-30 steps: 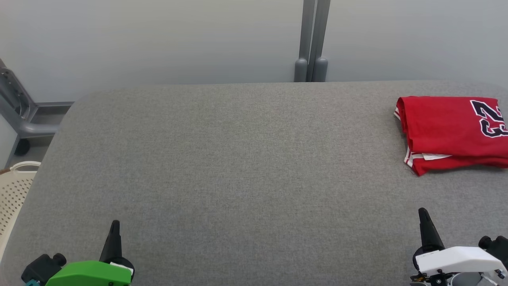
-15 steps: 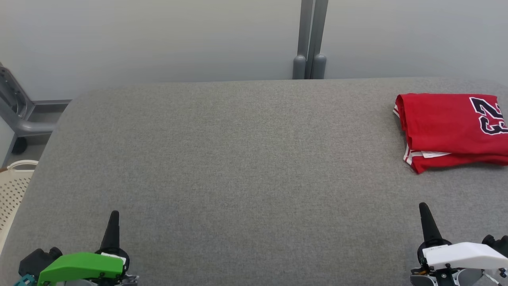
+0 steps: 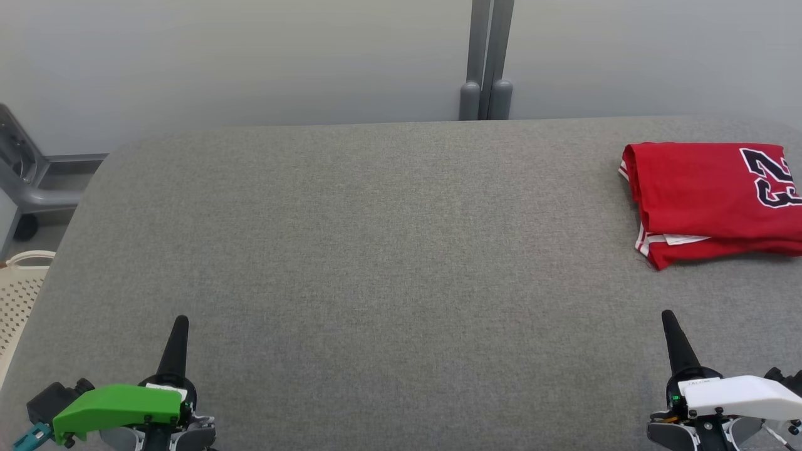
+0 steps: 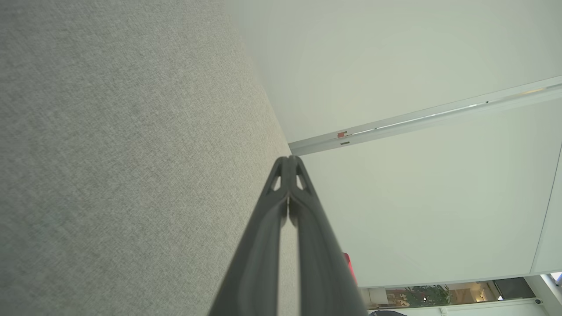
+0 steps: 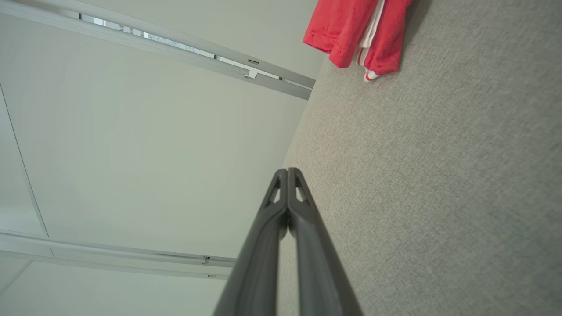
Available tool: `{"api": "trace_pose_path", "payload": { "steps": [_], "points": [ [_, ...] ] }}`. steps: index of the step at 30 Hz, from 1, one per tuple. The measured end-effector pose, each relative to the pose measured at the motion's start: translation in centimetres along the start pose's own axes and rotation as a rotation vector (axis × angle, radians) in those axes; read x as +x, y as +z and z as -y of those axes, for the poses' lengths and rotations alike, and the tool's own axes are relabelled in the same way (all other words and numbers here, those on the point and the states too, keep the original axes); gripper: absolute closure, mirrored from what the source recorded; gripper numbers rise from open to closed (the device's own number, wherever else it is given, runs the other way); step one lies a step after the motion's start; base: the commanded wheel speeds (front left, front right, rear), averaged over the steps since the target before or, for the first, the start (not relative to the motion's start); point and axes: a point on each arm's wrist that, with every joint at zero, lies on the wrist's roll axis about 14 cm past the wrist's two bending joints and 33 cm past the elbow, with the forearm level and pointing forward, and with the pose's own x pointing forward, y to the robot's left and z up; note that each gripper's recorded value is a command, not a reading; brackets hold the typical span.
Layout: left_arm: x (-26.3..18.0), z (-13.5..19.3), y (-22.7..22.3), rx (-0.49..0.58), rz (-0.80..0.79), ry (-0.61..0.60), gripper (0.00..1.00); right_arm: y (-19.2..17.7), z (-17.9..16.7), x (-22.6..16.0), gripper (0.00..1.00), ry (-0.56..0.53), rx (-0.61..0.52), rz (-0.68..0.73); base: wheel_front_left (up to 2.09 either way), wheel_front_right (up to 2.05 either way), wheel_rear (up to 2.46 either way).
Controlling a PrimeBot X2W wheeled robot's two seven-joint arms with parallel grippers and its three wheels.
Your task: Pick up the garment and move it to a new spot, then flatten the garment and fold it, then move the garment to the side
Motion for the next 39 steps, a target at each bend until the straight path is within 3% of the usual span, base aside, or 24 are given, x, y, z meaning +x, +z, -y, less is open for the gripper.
{"api": "trace_pose_path", "payload": {
  "steps": [39],
  "points": [
    [2.0,2.7,0.0,-0.283,-0.045,-0.094,1.0,0.6,-1.0,0.5,1.0,0.031,0.307,0.004,0.0,0.0,0.0]
  ]
}}
